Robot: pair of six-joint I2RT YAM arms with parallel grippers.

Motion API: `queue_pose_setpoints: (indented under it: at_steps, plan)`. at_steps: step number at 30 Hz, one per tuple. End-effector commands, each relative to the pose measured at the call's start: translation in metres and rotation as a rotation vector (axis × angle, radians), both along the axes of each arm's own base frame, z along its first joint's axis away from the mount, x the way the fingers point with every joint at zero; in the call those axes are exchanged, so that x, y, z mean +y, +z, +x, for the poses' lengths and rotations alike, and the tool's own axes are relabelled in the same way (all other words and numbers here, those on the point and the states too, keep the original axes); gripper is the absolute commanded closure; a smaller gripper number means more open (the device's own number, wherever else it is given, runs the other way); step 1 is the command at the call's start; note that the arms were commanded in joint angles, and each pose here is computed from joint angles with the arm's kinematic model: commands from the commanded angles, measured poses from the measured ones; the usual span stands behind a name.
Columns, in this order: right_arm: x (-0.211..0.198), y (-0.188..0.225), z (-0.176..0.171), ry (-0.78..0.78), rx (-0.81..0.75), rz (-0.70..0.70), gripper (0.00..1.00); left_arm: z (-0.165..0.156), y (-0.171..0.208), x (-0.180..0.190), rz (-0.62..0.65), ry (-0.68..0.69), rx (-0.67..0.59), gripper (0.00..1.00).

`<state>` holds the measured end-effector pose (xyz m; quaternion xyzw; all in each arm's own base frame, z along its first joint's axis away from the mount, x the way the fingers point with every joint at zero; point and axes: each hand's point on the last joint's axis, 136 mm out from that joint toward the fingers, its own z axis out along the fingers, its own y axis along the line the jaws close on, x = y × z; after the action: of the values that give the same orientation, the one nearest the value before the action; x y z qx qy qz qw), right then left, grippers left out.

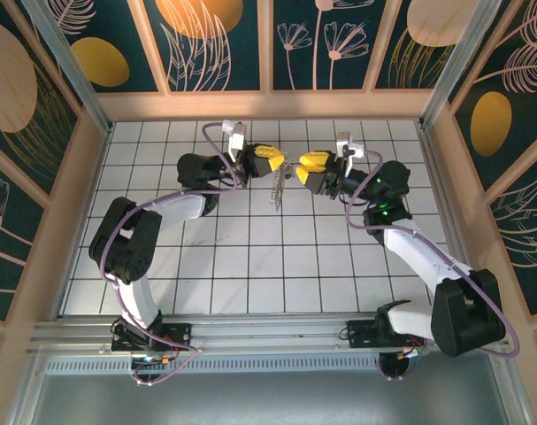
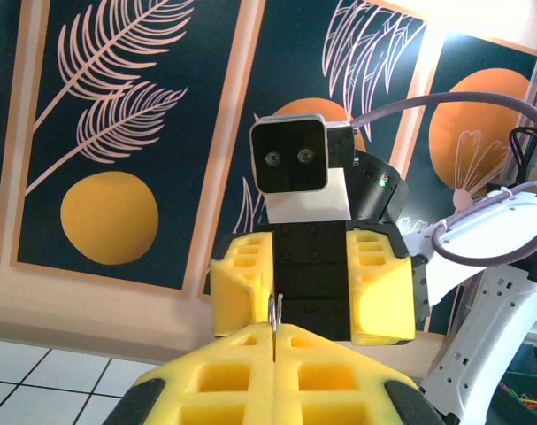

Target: Put the keys on the keyring

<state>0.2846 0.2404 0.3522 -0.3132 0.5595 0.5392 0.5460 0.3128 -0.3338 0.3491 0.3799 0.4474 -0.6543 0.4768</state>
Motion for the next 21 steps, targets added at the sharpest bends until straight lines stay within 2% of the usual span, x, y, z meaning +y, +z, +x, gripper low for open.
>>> queue_pose_setpoints:
  at_steps: [1,14,21]
  plan:
    - [0.0,0.02,0.006,-0.008,-0.041,0.055,0.58,-0.002,0.012,0.001,-0.04,0.007,-0.042,1.0]
    - [0.019,0.02,0.012,0.041,-0.03,0.085,0.58,-0.002,0.012,0.0,-0.04,0.007,-0.04,1.0]
    - [0.023,0.017,0.015,0.047,-0.02,0.086,0.64,-0.002,0.011,0.0,-0.04,0.006,-0.041,1.0]
